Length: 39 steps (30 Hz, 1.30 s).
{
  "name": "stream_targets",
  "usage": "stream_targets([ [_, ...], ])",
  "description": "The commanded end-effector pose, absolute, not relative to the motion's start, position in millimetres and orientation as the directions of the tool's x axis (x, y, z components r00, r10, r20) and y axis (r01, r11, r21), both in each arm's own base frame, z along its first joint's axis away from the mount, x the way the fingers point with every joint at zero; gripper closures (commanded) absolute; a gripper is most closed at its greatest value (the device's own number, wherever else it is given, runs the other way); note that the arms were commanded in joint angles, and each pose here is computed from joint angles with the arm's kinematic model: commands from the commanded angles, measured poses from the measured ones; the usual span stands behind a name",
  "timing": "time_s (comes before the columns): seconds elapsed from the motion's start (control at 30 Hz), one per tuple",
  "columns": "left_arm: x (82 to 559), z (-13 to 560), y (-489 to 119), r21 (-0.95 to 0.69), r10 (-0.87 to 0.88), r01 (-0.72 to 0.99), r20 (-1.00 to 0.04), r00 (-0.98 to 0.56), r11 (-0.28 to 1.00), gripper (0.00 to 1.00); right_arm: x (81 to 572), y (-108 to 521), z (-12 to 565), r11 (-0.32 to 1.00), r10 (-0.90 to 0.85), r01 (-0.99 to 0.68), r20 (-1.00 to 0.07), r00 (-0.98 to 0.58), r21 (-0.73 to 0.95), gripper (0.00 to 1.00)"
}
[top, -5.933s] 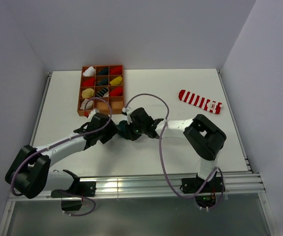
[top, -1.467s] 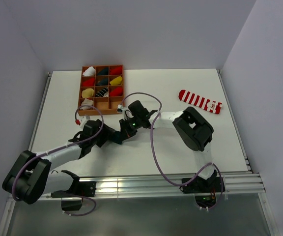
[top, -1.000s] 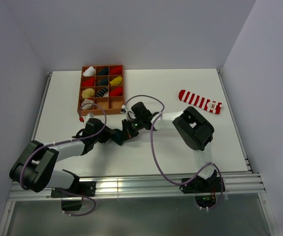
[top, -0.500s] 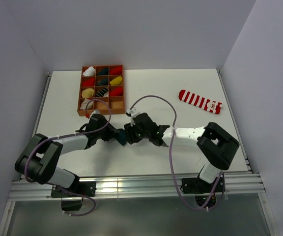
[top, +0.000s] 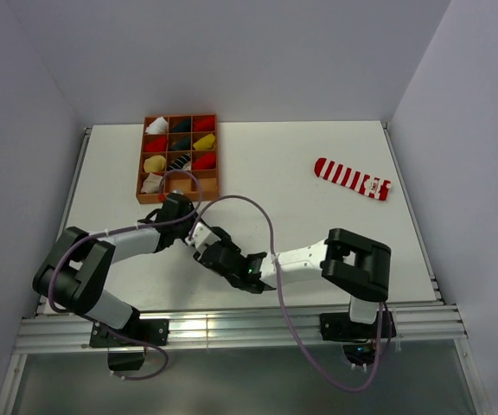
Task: Roll the socks
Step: Roll the sock at the center of the board.
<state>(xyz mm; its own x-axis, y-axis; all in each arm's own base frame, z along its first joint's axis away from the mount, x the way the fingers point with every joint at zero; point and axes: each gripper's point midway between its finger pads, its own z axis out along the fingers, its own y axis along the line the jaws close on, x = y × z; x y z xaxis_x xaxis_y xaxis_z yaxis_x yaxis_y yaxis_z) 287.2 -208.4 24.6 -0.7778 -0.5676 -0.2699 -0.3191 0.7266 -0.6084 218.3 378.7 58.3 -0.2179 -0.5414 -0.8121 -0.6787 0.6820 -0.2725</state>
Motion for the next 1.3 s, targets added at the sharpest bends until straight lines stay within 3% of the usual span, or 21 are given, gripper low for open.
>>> stream_targets([
  [0.0, 251.3, -9.4, -195.3, -0.477, -0.493, -0.355, -0.2, -0.847, 0.804, 0.99, 233.2, 388.7, 70.3, 0.692, -0.576, -0.601, -0.808, -0.125, -0.4, 0.44],
  [0.4, 251.8, -10.1, -202.5, -0.479, -0.462, -0.33, -0.186, -0.867, 0.813, 1.0, 237.6, 381.7, 14.6, 0.622, -0.711, -0.562, -0.694, -0.113, -0.545, 0.49],
  [0.47, 251.6, -10.4, -204.0, -0.48, -0.452, -0.322, -0.184, -0.873, 0.816, 1.0, 235.5, 380.8, 9.6, 0.618, -0.714, -0.57, -0.69, -0.117, -0.542, 0.6],
  [0.5, 251.0, -10.5, -205.6, -0.484, -0.446, -0.315, -0.181, -0.876, 0.816, 0.99, 235.0, 380.4, 9.3, 0.619, -0.711, -0.574, -0.693, -0.12, -0.536, 0.78],
  [0.57, 251.7, -9.0, -206.4, -0.49, -0.44, -0.304, -0.188, -0.878, 0.817, 0.99, 231.5, 380.6, 7.5, 0.617, -0.706, -0.6, -0.695, -0.136, -0.509, 0.96],
  [0.6, 253.1, -5.4, -208.2, -0.502, -0.435, -0.291, -0.198, -0.878, 0.815, 0.98, 231.9, 380.4, 10.7, 0.624, -0.694, -0.611, -0.704, -0.147, -0.487, 1.0],
  [0.67, 255.4, -0.7, -208.1, -0.51, -0.433, -0.277, -0.217, -0.875, 0.815, 0.93, 221.8, 381.7, 4.9, 0.615, -0.673, -0.682, -0.714, -0.191, -0.397, 1.0],
  [0.87, 268.0, 28.4, -206.5, -0.551, -0.446, -0.223, -0.311, -0.84, 0.804, 0.56, 217.0, 380.0, 26.4, 0.631, -0.506, -0.776, -0.756, -0.416, 0.005, 1.0],
  [1.0, 273.0, 42.8, -203.3, -0.579, -0.485, -0.225, -0.344, -0.804, 0.784, 0.47, 219.3, 375.6, 29.4, 0.606, -0.438, -0.767, -0.718, -0.541, 0.209, 1.0],
  [1.27, 275.9, 76.1, -185.6, -0.643, -0.6, -0.248, -0.412, -0.686, 0.725, 0.39, 221.7, 380.8, 18.3, 0.551, -0.336, -0.643, -0.565, -0.754, 0.531, 1.0],
])
